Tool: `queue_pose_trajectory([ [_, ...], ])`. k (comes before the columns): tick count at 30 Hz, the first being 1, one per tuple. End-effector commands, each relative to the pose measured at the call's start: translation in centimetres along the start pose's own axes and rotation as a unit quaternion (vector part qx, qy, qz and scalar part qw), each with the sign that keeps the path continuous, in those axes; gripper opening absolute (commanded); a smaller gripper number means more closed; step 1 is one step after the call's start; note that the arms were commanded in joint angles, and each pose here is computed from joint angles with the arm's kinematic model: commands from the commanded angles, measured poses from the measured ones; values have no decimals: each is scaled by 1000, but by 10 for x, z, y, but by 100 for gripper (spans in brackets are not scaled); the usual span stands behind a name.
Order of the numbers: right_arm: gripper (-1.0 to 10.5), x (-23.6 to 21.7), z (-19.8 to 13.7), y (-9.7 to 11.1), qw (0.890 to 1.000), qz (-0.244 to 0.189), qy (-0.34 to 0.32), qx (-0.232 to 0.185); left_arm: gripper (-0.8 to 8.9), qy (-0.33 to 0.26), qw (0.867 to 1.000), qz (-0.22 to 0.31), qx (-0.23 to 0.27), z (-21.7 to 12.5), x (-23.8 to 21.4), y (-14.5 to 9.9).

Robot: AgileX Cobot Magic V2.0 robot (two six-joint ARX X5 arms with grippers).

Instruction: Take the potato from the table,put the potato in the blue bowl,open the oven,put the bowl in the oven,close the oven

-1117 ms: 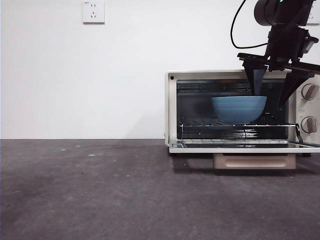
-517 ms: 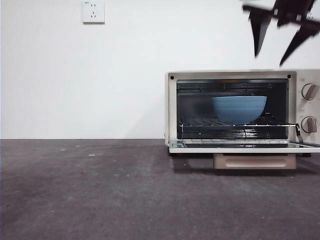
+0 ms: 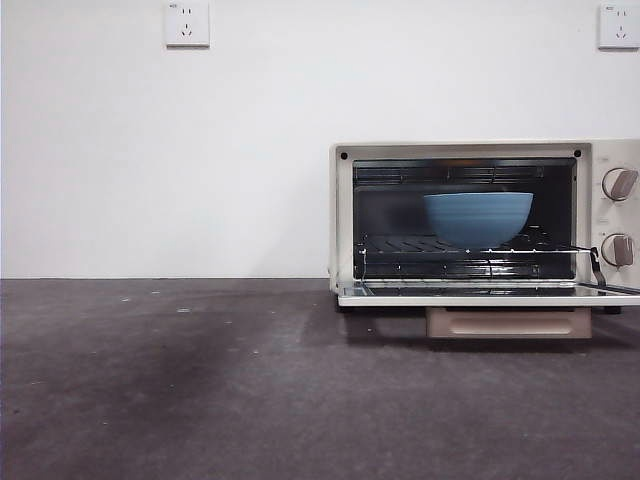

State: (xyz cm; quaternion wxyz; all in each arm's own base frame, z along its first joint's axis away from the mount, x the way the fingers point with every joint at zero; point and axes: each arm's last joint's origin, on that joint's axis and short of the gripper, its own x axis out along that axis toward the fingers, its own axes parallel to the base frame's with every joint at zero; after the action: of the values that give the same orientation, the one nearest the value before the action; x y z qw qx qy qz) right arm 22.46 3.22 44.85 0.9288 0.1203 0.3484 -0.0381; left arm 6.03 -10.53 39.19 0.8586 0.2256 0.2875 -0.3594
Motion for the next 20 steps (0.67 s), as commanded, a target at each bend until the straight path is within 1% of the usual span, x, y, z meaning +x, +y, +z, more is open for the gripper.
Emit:
queue_pose_trajectory([
  [1, 282, -30, -9, -10, 997, -42, -23, -58, -6, 2, 1000, -1, 11, 16, 24, -8],
  [3, 280, -53, -18, -16, 995, -54, -39, -78, -6, 9, 1000, -3, 8, 26, 42, -13],
  [5, 275, -74, -27, -23, 992, -63, -56, -90, -7, 20, 1000, -18, 0, 34, 61, -14],
  [6, 245, -85, -32, -26, 991, -66, -63, -95, -7, 28, 999, -31, -6, 38, 73, -14],
  [9, 104, -112, -48, -36, 988, -74, -79, -108, -7, 53, 996, -70, -35, 46, 108, -8],
  [10, 80, -119, -53, -38, 987, -75, -82, -112, -7, 60, 994, -84, -48, 48, 121, -3],
  [12, 79, -133, -62, -44, 986, -73, -92, -116, -7, 70, 988, -111, -76, 51, 144, 7],
  [15, 60, -150, -74, -50, 985, -69, -109, -117, -7, 75, 975, -152, -141, 51, 178, 29],
  [17, 59, -162, -83, -54, 982, -66, -128, -122, -7, 75, 963, -180, -187, 49, 200, 45],
  [20, 58, -176, -93, -60, 980, -60, -151, -118, -7, 78, 938, -213, -262, 41, 234, 69],
])
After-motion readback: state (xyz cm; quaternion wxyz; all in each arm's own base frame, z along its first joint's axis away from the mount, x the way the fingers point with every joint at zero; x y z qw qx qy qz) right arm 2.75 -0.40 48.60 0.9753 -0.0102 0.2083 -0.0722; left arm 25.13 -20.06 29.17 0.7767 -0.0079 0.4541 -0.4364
